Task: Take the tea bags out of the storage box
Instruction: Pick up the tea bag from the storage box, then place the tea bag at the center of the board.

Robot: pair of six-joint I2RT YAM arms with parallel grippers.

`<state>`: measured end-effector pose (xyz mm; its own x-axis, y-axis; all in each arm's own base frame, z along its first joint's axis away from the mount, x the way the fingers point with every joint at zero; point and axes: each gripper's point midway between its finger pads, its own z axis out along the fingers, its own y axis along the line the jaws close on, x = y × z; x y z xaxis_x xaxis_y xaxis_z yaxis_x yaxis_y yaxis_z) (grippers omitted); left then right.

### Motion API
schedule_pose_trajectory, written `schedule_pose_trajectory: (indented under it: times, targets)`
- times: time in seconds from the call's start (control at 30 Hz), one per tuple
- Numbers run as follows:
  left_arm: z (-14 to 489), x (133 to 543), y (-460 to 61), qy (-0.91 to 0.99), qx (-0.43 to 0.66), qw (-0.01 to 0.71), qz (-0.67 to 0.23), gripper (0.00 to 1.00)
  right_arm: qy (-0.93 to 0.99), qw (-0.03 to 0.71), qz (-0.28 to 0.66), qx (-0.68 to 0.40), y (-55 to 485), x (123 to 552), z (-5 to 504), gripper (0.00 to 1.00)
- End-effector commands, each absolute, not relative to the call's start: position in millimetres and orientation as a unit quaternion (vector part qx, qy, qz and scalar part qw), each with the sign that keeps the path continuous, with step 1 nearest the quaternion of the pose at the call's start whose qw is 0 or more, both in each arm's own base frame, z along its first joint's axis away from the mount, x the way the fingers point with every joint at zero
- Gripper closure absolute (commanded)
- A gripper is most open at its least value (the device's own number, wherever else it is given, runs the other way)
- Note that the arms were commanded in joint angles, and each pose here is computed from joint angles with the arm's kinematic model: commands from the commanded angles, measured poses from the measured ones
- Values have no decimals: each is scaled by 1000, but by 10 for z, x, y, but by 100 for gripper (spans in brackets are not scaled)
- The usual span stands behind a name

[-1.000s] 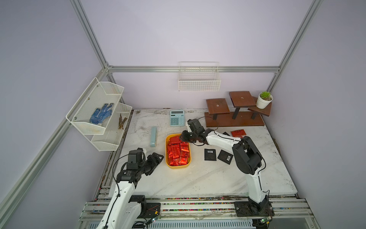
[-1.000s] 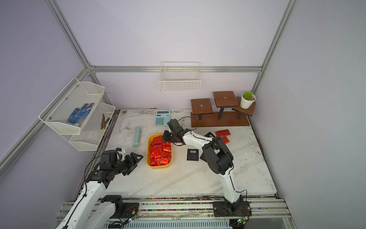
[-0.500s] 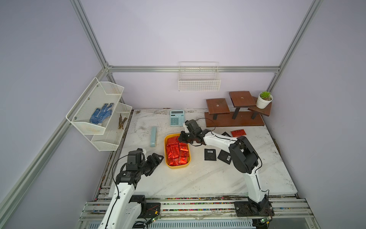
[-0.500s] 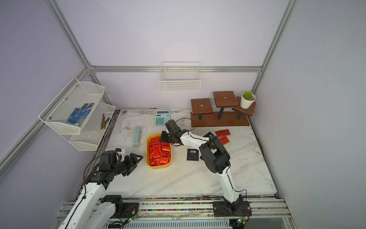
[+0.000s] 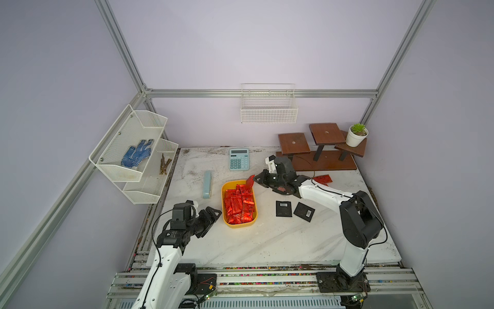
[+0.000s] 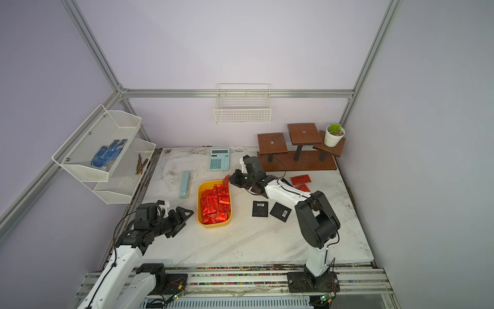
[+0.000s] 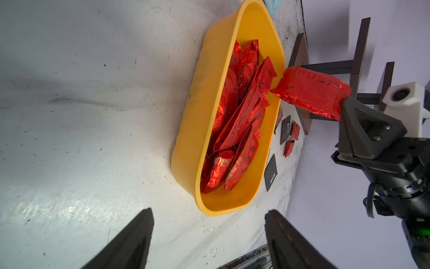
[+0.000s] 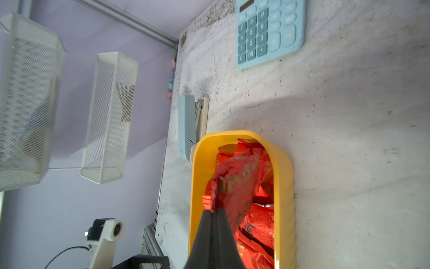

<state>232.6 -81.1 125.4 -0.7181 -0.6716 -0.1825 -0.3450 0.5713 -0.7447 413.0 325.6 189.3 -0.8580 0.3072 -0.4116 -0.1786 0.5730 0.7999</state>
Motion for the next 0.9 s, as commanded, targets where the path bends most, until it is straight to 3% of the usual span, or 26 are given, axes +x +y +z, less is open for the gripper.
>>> schedule_pose_trajectory:
  times: [0.0, 0.3, 0.87]
  targets:
    - [1494, 2440, -844, 843, -284, 254, -379, 22, 817, 284, 498, 54, 2994, 4155, 2129, 100]
    - [1512, 2442, -868, 841, -281, 253, -387, 22, 797, 335, 484, 134, 1885, 4170, 2217, 100]
    - [1517, 2544, -957, 841, -263, 242, -407, 22, 707, 418, 442, 360, -371, 3938, 1907, 100]
